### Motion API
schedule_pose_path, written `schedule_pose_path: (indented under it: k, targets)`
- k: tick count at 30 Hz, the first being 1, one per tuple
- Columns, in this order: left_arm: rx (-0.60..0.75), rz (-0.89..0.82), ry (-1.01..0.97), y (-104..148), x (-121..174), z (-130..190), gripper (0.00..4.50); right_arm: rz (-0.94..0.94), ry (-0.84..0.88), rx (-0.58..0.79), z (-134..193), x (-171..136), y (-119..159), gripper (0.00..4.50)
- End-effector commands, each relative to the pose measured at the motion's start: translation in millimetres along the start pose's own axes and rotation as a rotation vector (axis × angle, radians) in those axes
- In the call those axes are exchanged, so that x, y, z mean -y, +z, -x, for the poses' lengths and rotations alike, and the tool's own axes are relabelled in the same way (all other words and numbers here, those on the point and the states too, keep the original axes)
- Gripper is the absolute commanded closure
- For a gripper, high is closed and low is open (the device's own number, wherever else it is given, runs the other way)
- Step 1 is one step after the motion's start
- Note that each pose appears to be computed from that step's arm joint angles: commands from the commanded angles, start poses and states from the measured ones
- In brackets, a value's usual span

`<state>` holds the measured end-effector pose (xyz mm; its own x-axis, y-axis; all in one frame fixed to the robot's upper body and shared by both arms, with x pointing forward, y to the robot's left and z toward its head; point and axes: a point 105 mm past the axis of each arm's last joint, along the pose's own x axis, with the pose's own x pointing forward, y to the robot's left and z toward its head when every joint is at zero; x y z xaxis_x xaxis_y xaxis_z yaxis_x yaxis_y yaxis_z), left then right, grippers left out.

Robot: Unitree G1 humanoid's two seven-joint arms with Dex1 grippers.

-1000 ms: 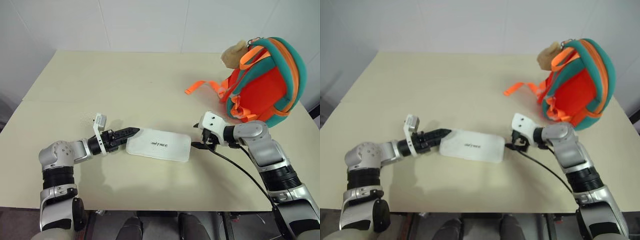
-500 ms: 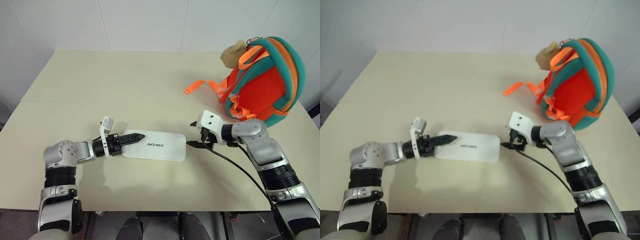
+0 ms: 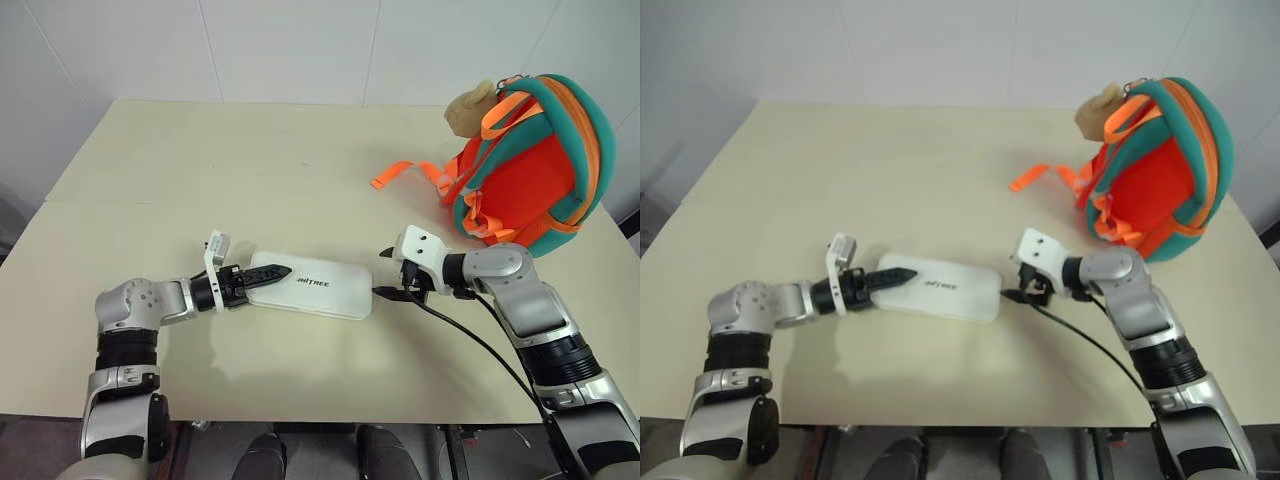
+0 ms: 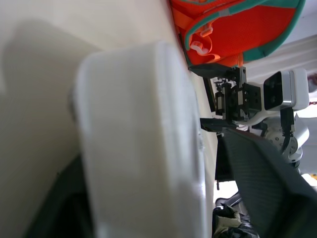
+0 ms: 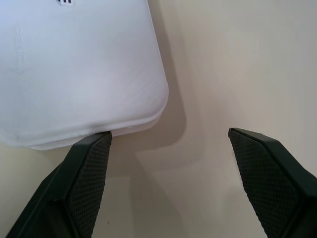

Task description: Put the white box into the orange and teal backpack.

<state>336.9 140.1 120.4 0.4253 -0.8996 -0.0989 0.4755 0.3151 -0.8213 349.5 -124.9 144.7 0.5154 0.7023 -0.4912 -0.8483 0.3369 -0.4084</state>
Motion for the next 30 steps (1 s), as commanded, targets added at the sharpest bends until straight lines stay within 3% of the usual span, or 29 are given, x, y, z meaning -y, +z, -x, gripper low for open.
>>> schedule_pose_path:
  k: [1,3,5,16,30]
  targets:
    - [0.000,-0.017,-0.056,4,13,-6,2.48,0.048,-0.010,0.037,5,1,14,0.00]
    - [0.001,-0.028,-0.056,6,16,-7,2.97,0.048,-0.020,0.033,6,2,13,0.00]
    - [0.021,-0.040,-0.071,12,23,-8,3.12,0.046,-0.039,0.031,9,6,13,0.00]
    - [0.258,-0.043,-0.134,58,62,5,3.21,-0.042,-0.243,0.078,44,38,23,0.00]
    - [0.341,0.123,-0.074,63,51,27,3.21,-0.256,-0.511,0.193,81,68,25,0.00]
